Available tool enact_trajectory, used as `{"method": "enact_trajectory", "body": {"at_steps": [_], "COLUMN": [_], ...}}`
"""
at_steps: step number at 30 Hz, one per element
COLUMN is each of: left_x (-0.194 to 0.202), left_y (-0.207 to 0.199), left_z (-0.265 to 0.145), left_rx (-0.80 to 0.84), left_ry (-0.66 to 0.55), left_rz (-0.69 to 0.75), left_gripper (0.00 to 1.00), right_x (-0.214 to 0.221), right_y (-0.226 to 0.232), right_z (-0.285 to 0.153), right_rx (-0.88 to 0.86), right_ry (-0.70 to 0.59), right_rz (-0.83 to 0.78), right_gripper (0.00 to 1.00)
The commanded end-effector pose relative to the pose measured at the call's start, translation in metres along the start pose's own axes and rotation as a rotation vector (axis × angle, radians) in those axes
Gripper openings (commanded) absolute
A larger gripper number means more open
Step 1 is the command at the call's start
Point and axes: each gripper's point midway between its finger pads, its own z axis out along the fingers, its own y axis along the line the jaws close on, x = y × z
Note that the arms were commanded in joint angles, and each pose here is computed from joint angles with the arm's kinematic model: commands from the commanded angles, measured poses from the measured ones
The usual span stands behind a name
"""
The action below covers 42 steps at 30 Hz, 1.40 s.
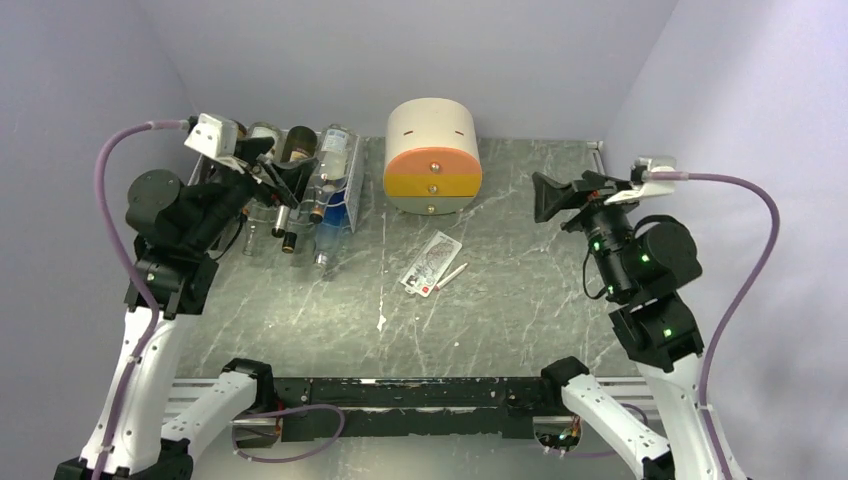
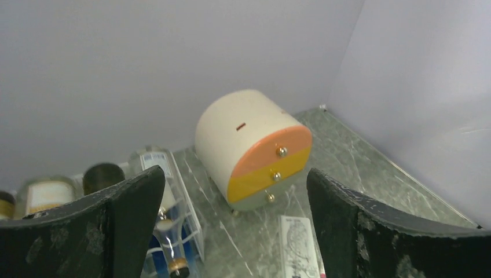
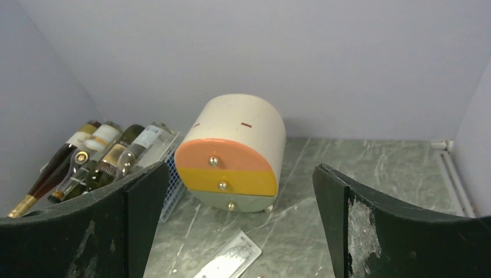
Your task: Take the wine bottle off the wine rack
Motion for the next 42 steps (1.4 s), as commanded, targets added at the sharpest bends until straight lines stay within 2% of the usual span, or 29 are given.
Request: {"method": "enact_trajectory", "body": {"at_steps": [1, 11, 21, 24, 31, 38, 39, 40, 42], "left_x": [0.045, 0.140, 0.220, 0.235, 0.271, 0.291, 0.293, 0.294, 0.298], "left_y": [0.012, 0.030, 0.041, 0.051, 0.083, 0.107, 0.109, 0.111, 0.115], "left_z": [0.004, 0.006, -0.004, -0.009, -0.011, 0.018, 0.023, 0.027, 0.034], "left_rx": [-0.065, -0.175, -0.279, -0.338, -0.442, -0.469, -0.462, -0.458, -0.459], "left_ry": [0.145, 0.458, 0.735, 0.793, 0.976, 1.000, 1.002, 1.005, 1.012], "left_rz": [-0.143, -0.348, -0.476, -0.460, -0.325, -0.253, -0.248, -0.241, -0.233], "left_gripper": [0.95, 0.94, 0.93, 0.94, 0.93, 0.93, 0.97, 0.90, 0.83], "right_x": [0.030, 0.108, 0.165, 0.169, 0.160, 0.165, 0.167, 0.167, 0.168], "right_y": [0.000, 0.000, -0.004, -0.002, 0.026, 0.041, 0.041, 0.040, 0.039], "right_z": [0.012, 0.039, 0.040, 0.039, 0.028, 0.025, 0.024, 0.024, 0.021], "right_rx": [0.034, 0.147, 0.269, 0.247, -0.005, -0.101, -0.101, -0.100, -0.094], "right_ry": [0.102, 0.359, 0.559, 0.568, 0.552, 0.582, 0.592, 0.595, 0.598], "right_rz": [0.050, 0.129, 0.199, 0.185, 0.102, 0.102, 0.100, 0.096, 0.092], "right_gripper": [1.00, 1.00, 1.00, 1.00, 1.00, 1.00, 1.00, 1.00, 1.00]}}
